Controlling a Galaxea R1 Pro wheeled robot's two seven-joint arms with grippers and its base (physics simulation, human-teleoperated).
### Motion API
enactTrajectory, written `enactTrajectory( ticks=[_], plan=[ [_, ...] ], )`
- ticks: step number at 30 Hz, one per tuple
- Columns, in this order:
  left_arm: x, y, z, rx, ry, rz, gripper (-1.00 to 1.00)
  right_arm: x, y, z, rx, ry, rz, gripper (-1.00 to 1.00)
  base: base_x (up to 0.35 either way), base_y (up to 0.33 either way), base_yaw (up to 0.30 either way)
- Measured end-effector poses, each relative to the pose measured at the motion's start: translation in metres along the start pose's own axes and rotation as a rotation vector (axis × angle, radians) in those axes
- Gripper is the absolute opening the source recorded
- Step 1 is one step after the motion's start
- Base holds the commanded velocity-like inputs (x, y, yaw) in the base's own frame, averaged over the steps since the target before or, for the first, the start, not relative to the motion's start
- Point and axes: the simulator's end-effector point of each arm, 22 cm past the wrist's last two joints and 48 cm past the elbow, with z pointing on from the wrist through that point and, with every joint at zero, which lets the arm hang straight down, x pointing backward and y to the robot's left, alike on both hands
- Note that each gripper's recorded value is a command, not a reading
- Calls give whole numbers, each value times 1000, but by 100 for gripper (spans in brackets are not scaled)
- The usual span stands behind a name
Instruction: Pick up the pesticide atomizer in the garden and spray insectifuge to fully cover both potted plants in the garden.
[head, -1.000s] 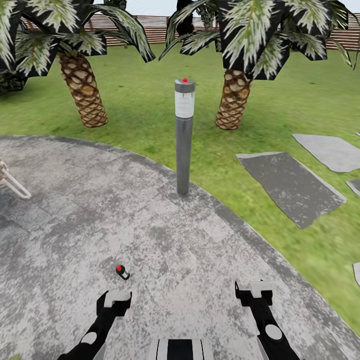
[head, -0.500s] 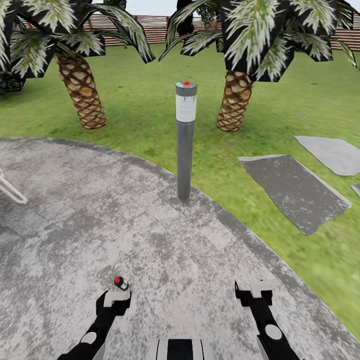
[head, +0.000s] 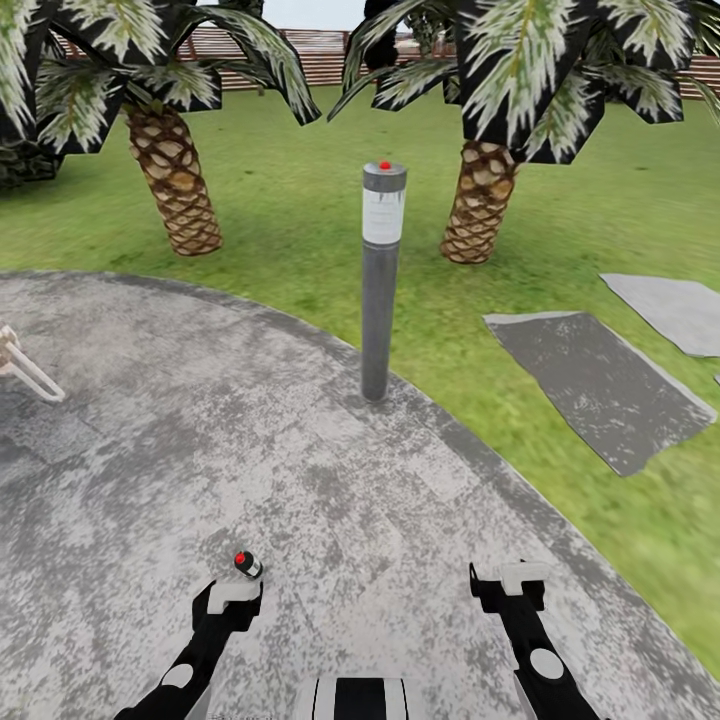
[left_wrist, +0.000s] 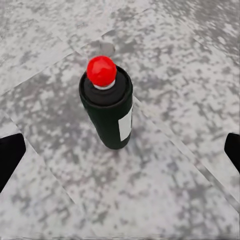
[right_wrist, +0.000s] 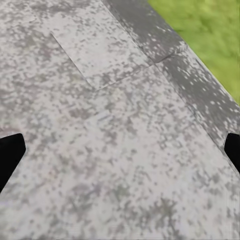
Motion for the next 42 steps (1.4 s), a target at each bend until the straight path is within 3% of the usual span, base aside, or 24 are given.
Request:
enactTrajectory(
  ticks=[22, 36, 42],
  plan=[
    [-1, -2, 0, 6, -6, 7, 100, 1, 0, 0, 0, 2, 0, 100, 69, 0, 11],
    [40, -4, 5, 10, 65, 8, 100, 41, 8, 6, -13, 75, -10, 100, 0, 0, 0],
    [41, 1, 5, 1, 66, 5, 100, 43, 8, 7, -13, 79, -10, 100, 0, 0, 0]
  ],
)
